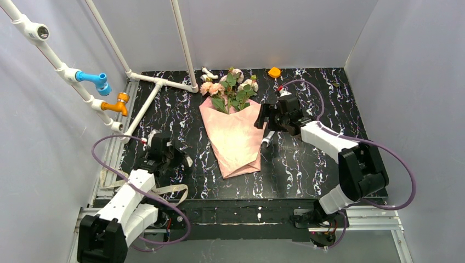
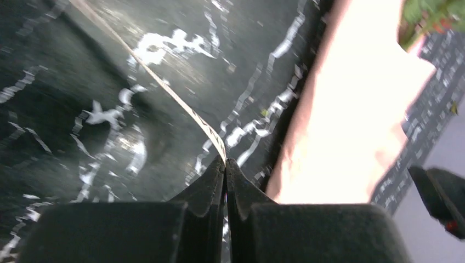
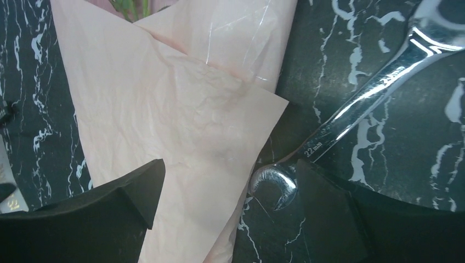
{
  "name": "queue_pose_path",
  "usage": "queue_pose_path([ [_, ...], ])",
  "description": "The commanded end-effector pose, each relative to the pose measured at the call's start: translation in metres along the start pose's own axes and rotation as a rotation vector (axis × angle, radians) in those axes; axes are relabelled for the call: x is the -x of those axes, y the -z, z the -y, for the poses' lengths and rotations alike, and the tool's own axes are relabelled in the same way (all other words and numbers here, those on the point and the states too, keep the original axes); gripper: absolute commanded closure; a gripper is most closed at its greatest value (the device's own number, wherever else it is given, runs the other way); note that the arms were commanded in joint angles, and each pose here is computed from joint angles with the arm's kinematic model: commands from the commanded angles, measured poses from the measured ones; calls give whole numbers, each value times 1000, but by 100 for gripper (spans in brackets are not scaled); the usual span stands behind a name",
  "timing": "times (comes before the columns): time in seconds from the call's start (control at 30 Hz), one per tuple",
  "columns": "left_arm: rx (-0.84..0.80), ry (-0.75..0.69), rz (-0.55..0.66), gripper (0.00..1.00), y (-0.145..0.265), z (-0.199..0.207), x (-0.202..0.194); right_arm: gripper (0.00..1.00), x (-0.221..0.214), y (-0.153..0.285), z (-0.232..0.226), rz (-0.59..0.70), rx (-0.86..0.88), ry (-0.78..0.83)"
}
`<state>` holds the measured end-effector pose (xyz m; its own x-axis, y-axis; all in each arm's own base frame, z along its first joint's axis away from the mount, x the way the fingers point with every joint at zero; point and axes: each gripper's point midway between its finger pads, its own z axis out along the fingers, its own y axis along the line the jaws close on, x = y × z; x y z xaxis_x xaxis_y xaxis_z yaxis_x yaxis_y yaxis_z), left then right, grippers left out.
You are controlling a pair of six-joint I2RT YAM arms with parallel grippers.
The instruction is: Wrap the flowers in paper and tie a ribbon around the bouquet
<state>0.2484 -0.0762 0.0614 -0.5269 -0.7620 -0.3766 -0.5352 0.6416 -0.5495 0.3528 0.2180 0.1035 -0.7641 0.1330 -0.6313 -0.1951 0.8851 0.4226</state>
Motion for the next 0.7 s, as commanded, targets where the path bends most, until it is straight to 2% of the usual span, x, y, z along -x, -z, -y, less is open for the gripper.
queue_pose_path([
  [0.0, -90, -13, -41, 100, 25, 35, -14, 2, 37, 25, 6, 147, -80, -23],
  [0.3, -390, -249, -207, 100, 48, 152, -66, 1, 64, 59, 14, 299, -131, -26],
  [0.43, -503, -309, -282, 100, 54, 206, -95, 2, 68, 78, 18, 351, -148, -28],
  [0.57, -556, -373, -378, 100, 63, 240, -138, 2, 67, 96, 37, 383, -245, -50],
  [0.67, -590, -402, -463, 100, 76, 259, -172, 2, 71, 114, 60, 427, -383, -87],
])
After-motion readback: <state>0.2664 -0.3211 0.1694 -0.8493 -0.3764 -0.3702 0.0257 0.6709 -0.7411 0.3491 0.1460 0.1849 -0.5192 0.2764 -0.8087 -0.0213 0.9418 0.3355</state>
